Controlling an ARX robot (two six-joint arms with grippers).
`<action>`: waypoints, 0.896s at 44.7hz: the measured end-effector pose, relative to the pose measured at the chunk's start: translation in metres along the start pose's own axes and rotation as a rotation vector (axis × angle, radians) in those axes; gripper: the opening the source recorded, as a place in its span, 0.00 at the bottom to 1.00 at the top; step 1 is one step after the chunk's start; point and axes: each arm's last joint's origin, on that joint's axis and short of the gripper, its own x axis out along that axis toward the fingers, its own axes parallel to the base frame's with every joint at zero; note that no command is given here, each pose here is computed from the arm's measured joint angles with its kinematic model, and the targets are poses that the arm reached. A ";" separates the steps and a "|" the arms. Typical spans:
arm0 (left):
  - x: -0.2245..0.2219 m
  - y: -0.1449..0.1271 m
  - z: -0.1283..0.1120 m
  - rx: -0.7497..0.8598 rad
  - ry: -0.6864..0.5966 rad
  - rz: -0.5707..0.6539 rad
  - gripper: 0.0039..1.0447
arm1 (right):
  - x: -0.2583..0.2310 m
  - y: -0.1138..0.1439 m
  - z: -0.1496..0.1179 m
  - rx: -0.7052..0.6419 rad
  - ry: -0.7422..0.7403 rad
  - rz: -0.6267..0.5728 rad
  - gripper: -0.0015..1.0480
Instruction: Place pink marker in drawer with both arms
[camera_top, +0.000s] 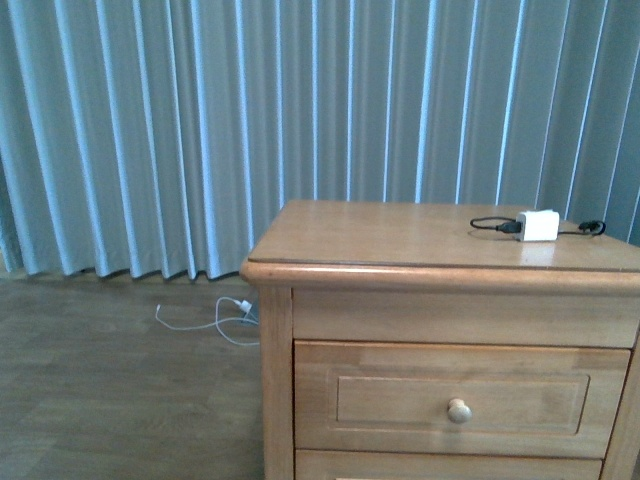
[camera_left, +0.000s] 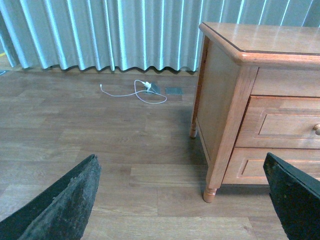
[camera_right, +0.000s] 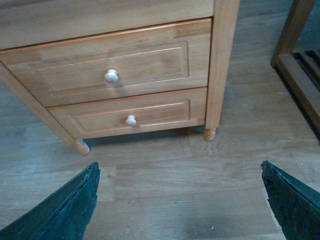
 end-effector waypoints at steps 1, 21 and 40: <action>0.000 0.000 0.000 0.000 0.000 0.000 0.94 | -0.004 -0.001 -0.001 0.002 -0.013 -0.007 0.92; 0.000 0.000 0.000 0.000 0.000 0.000 0.94 | -0.016 0.000 -0.010 -0.118 -0.383 0.009 0.38; 0.000 0.000 0.000 0.000 -0.001 0.000 0.94 | -0.024 -0.001 -0.020 -0.127 -0.385 0.007 0.01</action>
